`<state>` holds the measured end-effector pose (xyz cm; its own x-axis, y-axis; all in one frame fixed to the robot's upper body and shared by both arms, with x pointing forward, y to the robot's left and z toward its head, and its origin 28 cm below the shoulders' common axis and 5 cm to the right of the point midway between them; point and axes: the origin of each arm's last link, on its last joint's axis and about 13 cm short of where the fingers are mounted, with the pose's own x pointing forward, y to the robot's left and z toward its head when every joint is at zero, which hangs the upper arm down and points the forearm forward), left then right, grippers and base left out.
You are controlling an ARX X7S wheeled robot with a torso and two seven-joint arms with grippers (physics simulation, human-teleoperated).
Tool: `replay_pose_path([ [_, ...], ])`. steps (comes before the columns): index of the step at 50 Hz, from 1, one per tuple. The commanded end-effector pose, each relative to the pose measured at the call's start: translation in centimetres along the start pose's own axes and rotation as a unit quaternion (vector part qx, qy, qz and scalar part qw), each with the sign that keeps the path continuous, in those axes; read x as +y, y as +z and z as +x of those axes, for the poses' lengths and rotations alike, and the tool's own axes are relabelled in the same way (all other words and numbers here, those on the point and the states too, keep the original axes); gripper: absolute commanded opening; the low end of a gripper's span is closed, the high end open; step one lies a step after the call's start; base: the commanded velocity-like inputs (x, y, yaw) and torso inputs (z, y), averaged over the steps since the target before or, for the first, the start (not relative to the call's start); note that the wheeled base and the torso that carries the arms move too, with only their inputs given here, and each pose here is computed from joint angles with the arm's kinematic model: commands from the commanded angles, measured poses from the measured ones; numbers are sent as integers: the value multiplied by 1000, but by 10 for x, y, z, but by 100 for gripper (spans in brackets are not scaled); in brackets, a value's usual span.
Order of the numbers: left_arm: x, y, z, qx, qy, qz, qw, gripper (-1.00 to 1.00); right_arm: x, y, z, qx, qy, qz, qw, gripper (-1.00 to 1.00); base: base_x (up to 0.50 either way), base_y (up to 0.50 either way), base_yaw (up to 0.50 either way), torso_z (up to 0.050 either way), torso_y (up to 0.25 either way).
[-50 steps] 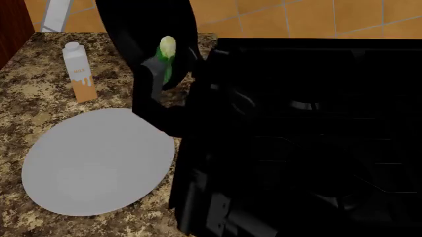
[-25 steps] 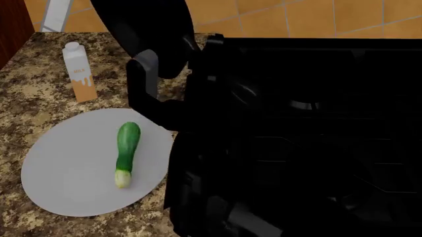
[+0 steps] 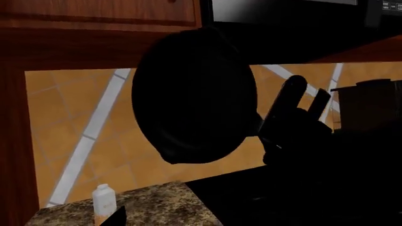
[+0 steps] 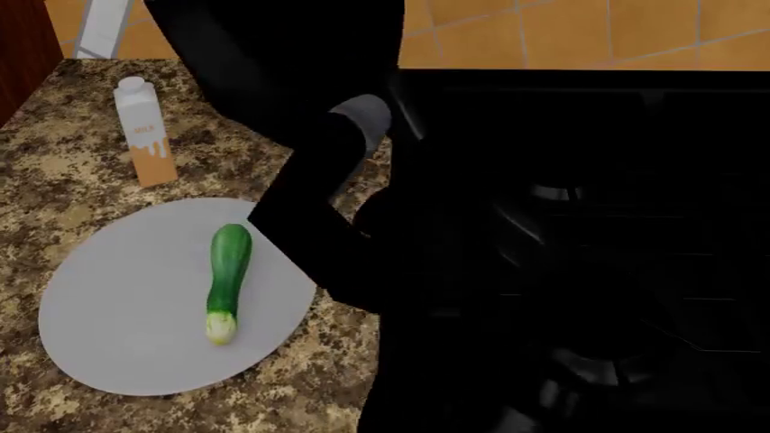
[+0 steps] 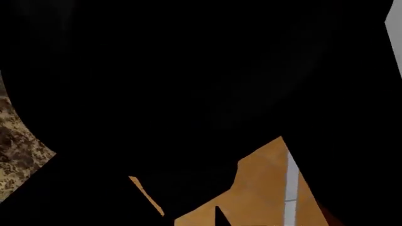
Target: Pick up the pan and dump the vegetables in it onto the plate. Then return the pan to the stove.
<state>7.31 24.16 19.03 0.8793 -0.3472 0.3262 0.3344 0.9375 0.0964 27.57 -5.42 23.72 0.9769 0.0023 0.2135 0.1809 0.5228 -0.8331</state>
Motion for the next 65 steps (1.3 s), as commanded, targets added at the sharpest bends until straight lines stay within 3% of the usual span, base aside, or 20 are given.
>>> replay_pose_path([
  [1,0,-1,9,4,-25,-28,999,100,-50,-6,-43,-36,-69,62,995,-100,-59,-500,0,0,0],
  [10,-2,-2,11,7,-31,-28,999,100,-75,-13,-57,-14,-104,83,991,-100,-57,-500,0,0,1],
  [24,-5,-3,13,7,-39,-26,999,100,-93,-25,-68,11,-121,126,985,-100,-22,-500,0,1,1],
  [41,-9,-2,18,11,-49,-24,998,100,-96,-44,-55,42,-101,167,980,-100,0,-500,0,1,1],
  [65,-9,-1,17,9,-51,-28,998,100,-90,-42,-49,43,-72,162,983,-100,0,-500,0,0,2],
])
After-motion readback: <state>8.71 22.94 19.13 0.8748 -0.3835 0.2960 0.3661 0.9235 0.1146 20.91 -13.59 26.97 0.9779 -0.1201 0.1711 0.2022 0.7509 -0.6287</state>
